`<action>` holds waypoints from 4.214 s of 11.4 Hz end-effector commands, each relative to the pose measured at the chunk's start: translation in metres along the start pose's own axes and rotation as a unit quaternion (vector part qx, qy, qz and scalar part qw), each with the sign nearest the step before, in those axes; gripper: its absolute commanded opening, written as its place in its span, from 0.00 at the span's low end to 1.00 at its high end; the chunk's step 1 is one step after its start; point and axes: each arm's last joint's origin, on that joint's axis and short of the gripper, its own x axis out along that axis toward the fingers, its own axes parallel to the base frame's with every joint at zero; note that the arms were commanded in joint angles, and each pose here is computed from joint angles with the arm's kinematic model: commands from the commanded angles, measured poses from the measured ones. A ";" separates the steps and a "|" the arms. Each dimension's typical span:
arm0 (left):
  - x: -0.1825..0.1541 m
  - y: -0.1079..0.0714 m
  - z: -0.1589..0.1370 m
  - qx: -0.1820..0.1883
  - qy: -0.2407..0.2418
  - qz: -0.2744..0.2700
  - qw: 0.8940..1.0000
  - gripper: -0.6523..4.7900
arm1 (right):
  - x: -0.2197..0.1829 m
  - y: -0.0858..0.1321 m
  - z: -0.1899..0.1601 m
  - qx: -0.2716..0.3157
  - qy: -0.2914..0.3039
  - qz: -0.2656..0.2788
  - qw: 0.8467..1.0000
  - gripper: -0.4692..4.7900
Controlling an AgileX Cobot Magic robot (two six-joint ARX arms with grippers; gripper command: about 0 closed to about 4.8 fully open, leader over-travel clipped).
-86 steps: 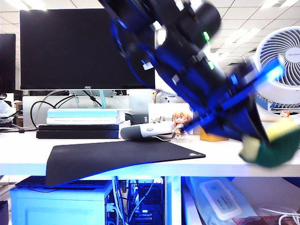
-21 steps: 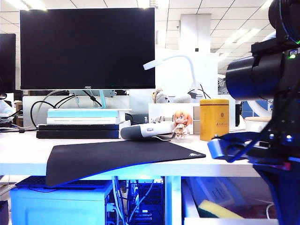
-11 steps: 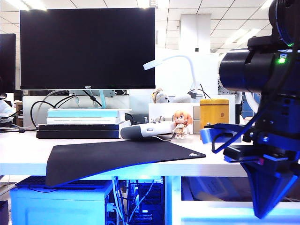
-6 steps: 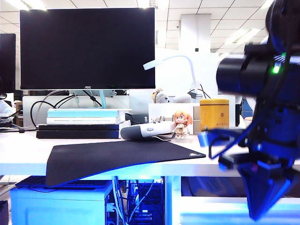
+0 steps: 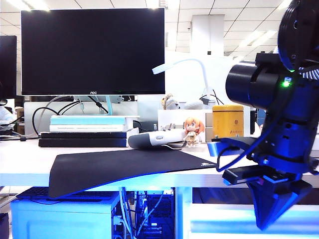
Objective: Open the drawer, place the cleaning sponge inside, then close the drawer.
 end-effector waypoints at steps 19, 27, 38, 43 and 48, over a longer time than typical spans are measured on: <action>-0.002 -0.001 -0.001 -0.001 0.003 -0.001 1.000 0.11 | 0.001 -0.016 0.033 0.043 -0.160 -0.049 0.985 0.07; -0.002 -0.001 -0.001 -0.009 0.003 -0.001 1.000 0.11 | 0.012 -0.016 0.056 0.045 -0.157 -0.052 0.985 0.07; -0.002 -0.001 -0.001 -0.009 0.003 -0.001 1.000 0.11 | -0.036 -0.014 0.043 0.070 -0.074 -0.017 0.995 0.07; -0.002 -0.001 -0.001 -0.011 0.003 -0.002 1.000 0.11 | -0.004 -0.014 0.045 0.075 -0.055 -0.009 0.996 0.07; -0.002 -0.001 -0.002 -0.014 0.009 -0.003 1.000 0.11 | 0.033 -0.015 0.053 0.090 -0.087 -0.026 0.992 0.07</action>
